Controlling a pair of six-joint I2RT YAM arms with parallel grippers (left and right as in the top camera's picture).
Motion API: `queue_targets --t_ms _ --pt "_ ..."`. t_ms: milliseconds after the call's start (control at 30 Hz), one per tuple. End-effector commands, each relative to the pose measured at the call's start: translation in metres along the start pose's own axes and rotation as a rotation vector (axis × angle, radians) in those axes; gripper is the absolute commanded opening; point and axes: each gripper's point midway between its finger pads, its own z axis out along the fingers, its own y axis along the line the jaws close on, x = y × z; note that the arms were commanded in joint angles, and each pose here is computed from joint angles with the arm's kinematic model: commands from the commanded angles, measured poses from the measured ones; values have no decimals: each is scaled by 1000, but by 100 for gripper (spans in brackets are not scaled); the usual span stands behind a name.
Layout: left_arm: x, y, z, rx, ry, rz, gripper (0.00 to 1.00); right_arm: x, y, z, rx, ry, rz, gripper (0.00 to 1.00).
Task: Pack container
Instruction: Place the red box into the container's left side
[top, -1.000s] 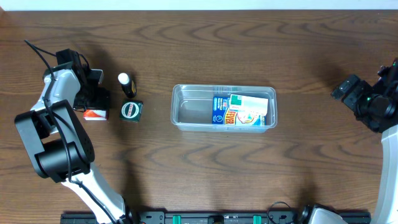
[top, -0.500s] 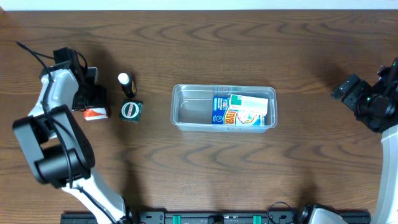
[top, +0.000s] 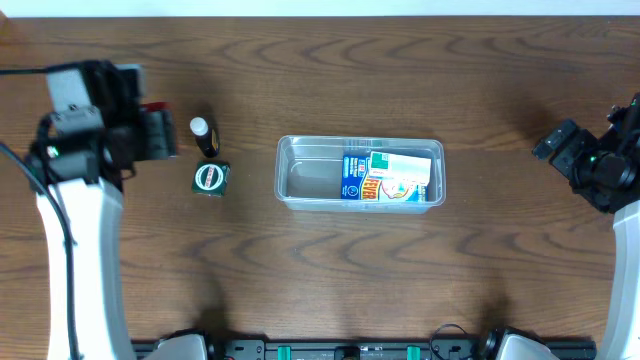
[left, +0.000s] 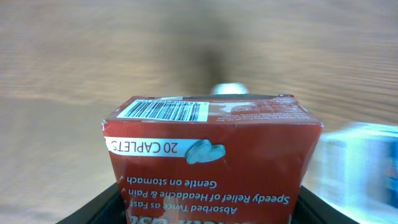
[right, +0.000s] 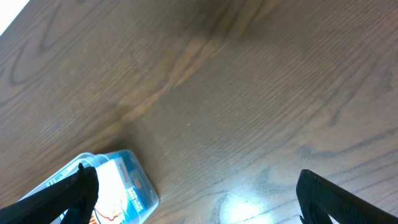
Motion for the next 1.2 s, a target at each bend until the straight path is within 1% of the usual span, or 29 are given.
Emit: queue_targets --t_ms 0,100,200,300,400,433,500,533,633,800,1033,1067,1100,1167 --pt "-4 -55 -23 139 -45 -6 65 -1 0 -1 -4 -2 17 99" --pt "1 -97 -30 217 -40 52 64 -1 0 -1 -4 -2 17 99" --pt "12 -138 -27 286 -5 138 64 -1 0 -1 -4 -2 17 99" --pt "23 -175 -14 338 44 192 63 -1 0 -1 -4 -3 17 99" --pt "29 -205 7 360 81 211 63 -1 0 -1 -4 -2 17 99" --pt "30 -208 17 333 91 203 61 -1 0 -1 -4 -2 17 99" --pt "36 -207 38 251 124 164 60 -1 0 -1 -3 -2 17 99" --pt "40 -208 46 234 146 148 60 -1 0 -1 -4 -2 17 99" --pt "57 -217 68 215 223 151 60 -1 0 -1 -4 -2 17 99" --pt "78 -222 95 187 307 174 60 -1 0 -1 -3 -2 17 99" --pt "87 -221 110 158 345 162 60 -1 0 -1 -4 -2 17 99" --pt "87 -221 111 156 345 163 61 -1 0 -1 -4 -2 17 99" --pt "87 -221 112 155 346 164 65 -1 0 -1 -4 -2 17 99" --pt "88 -221 113 153 351 165 69 -1 0 -1 -3 -2 17 99"
